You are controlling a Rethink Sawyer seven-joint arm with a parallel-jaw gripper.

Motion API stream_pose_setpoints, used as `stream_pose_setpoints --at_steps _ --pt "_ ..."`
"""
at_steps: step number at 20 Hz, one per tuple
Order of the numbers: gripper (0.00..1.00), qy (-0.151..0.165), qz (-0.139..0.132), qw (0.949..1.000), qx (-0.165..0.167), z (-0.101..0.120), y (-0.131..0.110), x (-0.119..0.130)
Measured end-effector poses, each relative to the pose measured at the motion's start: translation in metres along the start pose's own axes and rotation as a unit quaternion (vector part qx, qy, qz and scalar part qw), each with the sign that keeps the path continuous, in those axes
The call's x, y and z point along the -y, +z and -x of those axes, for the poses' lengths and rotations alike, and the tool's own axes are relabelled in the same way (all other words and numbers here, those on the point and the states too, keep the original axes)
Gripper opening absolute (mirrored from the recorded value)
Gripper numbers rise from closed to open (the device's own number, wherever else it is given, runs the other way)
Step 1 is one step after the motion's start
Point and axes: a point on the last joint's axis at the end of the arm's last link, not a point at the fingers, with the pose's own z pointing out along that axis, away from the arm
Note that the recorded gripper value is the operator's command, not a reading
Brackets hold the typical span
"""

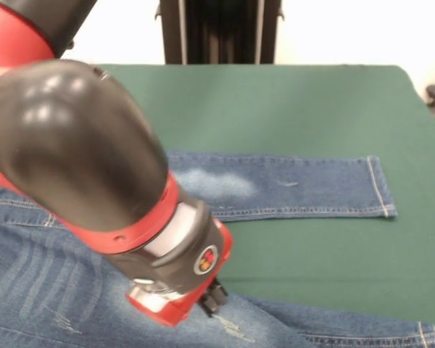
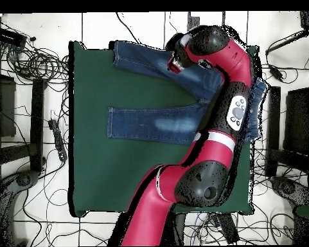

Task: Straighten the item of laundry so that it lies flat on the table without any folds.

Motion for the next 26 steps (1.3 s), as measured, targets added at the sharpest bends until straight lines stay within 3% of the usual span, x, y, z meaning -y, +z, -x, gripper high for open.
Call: stream_pose_setpoints --at_steps 10,26 --pt "0.00 0.025 -0.009 0.9992 0.032 0.048 0.024 -0.026" --pt "0.00 -0.020 -0.006 0.9988 0.044 0.042 0.023 -0.027"
